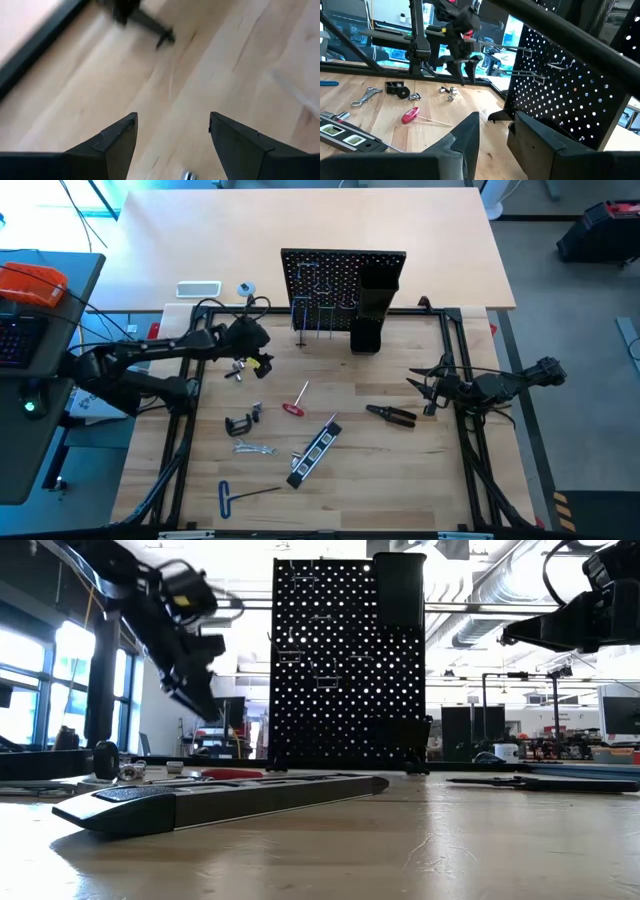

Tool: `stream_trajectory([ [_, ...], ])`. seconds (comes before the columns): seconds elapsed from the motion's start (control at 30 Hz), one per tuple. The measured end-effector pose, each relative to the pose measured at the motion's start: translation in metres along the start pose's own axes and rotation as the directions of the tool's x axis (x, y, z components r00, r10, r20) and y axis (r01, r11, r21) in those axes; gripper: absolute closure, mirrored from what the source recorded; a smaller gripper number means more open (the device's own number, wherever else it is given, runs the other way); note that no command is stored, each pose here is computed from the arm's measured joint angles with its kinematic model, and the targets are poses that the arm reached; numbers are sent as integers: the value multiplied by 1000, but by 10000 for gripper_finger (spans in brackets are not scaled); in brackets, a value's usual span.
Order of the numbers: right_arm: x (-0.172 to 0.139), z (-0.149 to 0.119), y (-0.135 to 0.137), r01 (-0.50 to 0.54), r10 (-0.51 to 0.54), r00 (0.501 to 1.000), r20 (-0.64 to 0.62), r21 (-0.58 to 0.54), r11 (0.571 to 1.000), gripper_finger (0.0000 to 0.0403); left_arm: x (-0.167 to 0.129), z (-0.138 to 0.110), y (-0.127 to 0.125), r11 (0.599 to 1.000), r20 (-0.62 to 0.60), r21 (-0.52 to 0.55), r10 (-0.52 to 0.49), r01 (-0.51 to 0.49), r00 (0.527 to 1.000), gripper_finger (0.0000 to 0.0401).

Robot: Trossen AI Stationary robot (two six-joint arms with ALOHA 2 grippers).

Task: Hang tools onto peg board
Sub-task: Put the socket into the bottom black bin on the peg board

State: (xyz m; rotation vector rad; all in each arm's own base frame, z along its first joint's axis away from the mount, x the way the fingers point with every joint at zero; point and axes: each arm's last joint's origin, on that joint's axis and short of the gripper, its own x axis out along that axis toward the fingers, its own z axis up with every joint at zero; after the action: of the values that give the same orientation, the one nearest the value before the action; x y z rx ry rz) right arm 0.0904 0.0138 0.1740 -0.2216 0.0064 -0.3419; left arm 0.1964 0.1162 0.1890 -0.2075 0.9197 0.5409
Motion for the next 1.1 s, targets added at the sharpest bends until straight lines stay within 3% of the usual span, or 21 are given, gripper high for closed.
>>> stream_trajectory([
  [0.4,0,0,0,0,0,1000,0,0,1000,284,14,-24,8,996,-266,-32,-90,85,960,163],
  [0.67,0,0,0,0,0,1000,0,0,1000,284,17,-35,-6,989,-290,34,-130,146,948,163],
  [0.87,0,0,0,0,0,1000,0,0,1000,284,17,-33,-19,980,-251,196,19,32,968,163],
  [1.1,0,0,0,0,0,1000,0,0,1000,284,19,-33,-25,970,-243,241,24,36,970,163],
])
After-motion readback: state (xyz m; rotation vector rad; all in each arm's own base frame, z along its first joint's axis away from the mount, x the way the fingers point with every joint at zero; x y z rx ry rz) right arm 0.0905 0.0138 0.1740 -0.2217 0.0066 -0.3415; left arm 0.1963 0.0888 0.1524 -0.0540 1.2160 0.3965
